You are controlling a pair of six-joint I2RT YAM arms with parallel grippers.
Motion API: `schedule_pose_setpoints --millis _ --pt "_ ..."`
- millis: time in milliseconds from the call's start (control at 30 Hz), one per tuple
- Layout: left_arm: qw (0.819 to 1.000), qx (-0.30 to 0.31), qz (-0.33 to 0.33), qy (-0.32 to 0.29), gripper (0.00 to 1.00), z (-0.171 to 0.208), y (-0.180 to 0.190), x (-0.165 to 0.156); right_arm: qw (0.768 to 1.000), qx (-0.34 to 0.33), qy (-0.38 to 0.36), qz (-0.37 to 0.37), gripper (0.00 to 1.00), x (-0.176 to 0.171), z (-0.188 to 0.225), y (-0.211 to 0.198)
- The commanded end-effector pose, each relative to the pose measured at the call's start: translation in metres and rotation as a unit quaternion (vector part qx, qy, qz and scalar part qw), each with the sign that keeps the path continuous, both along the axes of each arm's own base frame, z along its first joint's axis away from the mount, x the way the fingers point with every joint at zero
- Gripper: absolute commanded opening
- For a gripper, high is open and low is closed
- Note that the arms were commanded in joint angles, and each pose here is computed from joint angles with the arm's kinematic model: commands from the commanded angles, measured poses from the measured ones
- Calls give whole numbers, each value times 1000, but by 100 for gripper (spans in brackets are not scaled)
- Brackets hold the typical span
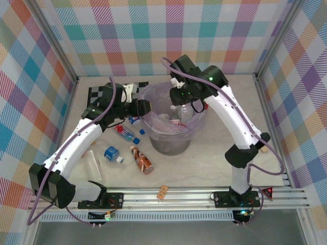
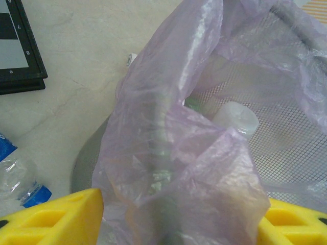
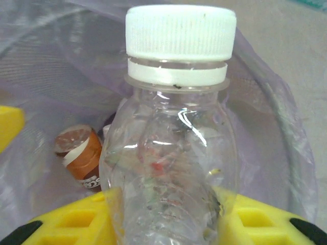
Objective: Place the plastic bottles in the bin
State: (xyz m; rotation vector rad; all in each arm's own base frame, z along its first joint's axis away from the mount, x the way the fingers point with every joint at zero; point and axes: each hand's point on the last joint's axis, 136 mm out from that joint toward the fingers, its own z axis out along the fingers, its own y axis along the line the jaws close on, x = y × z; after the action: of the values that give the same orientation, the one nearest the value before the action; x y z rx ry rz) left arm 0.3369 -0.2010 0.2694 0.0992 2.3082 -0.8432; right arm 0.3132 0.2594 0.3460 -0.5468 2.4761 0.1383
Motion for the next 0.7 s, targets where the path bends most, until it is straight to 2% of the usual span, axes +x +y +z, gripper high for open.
schedule_pose_setpoints --millis 0,433,667 --pt "1000 -11 5 -14 62 10 1 5 998 -44 23 26 43 1 -30 15" --pt "1000 -7 4 -17 62 12 3 2 988 -139 51 33 44 44 -123 33" --pt "1000 1 4 -18 62 14 6 -1 984 -155 85 28 54 46 -162 26"
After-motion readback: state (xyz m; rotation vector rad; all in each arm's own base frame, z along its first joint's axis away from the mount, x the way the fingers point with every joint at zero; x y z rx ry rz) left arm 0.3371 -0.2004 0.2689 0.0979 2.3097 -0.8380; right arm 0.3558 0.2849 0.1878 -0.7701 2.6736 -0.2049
